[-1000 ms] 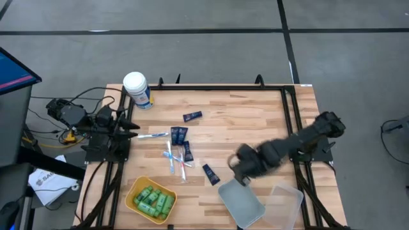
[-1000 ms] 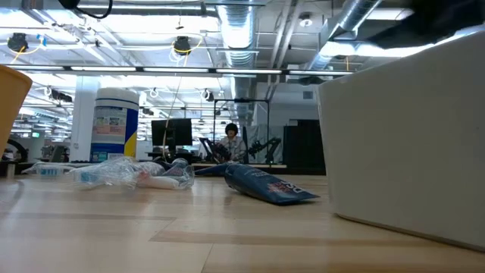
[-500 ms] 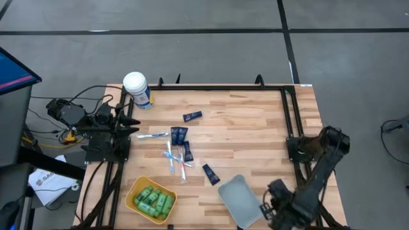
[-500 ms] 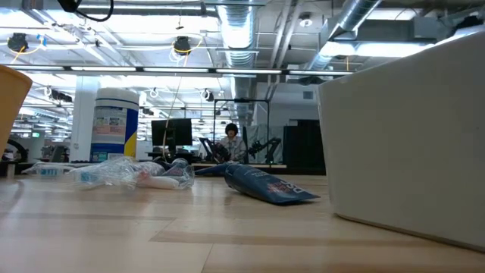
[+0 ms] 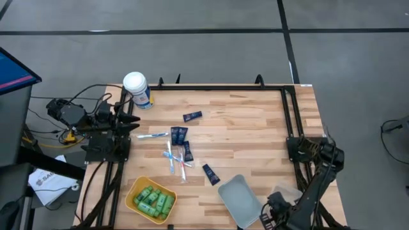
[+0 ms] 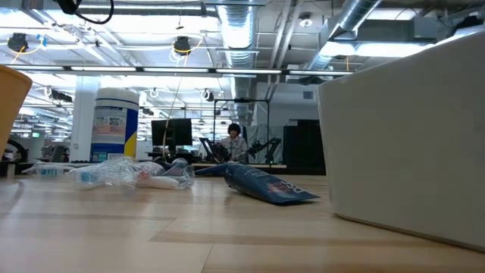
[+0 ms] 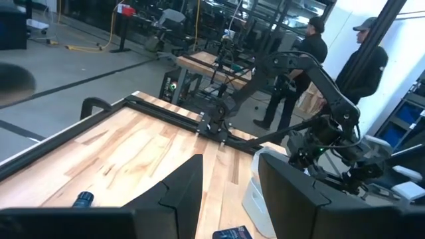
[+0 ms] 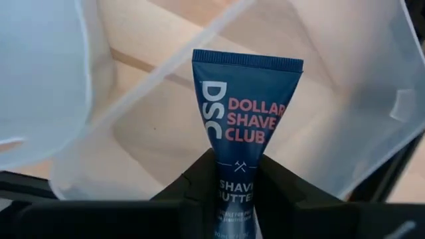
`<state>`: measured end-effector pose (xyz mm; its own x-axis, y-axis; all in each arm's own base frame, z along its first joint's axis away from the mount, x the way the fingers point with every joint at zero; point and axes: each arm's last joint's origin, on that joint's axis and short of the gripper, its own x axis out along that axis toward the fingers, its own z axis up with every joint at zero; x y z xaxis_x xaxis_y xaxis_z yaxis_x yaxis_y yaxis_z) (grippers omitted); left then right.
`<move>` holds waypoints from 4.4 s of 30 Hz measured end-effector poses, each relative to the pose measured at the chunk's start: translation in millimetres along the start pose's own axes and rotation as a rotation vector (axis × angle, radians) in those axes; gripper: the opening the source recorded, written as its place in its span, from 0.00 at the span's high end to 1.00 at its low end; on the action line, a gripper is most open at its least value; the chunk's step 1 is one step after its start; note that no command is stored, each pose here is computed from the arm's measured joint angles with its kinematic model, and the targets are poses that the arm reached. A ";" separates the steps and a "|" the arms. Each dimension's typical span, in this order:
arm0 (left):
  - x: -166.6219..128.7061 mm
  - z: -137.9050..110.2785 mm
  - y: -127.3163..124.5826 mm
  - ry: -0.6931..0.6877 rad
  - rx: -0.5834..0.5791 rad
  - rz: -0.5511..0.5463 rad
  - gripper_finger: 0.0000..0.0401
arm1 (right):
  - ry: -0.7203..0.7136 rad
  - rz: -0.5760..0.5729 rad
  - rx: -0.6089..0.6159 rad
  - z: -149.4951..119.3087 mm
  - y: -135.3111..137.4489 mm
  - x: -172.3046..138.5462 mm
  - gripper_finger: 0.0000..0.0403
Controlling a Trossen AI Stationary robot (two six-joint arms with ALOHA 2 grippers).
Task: Pick & Place Travel size toiletries
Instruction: Put the blue shave cream into the transparent bin
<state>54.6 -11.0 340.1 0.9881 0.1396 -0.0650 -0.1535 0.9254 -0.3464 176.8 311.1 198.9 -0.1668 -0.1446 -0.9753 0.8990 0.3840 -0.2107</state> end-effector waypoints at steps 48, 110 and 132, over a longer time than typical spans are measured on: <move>-13.0 4.8 3.0 0.000 -0.089 -0.198 0.64 | -0.132 0.407 -0.443 304.0 166.9 -6.7 0.28; -12.9 4.8 3.0 -0.006 -0.044 -0.194 0.64 | -0.275 0.361 -0.344 315.0 102.6 -79.5 0.59; -12.9 4.9 3.0 -0.006 -0.047 -0.194 0.64 | -0.189 0.430 -0.369 368.8 174.6 26.7 0.29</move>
<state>41.4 -8.3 344.5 0.9992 -0.0374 0.0126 0.0393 0.9176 -0.3955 478.7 38.0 160.4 0.2865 -0.0527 -0.9566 0.6642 0.7305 0.1586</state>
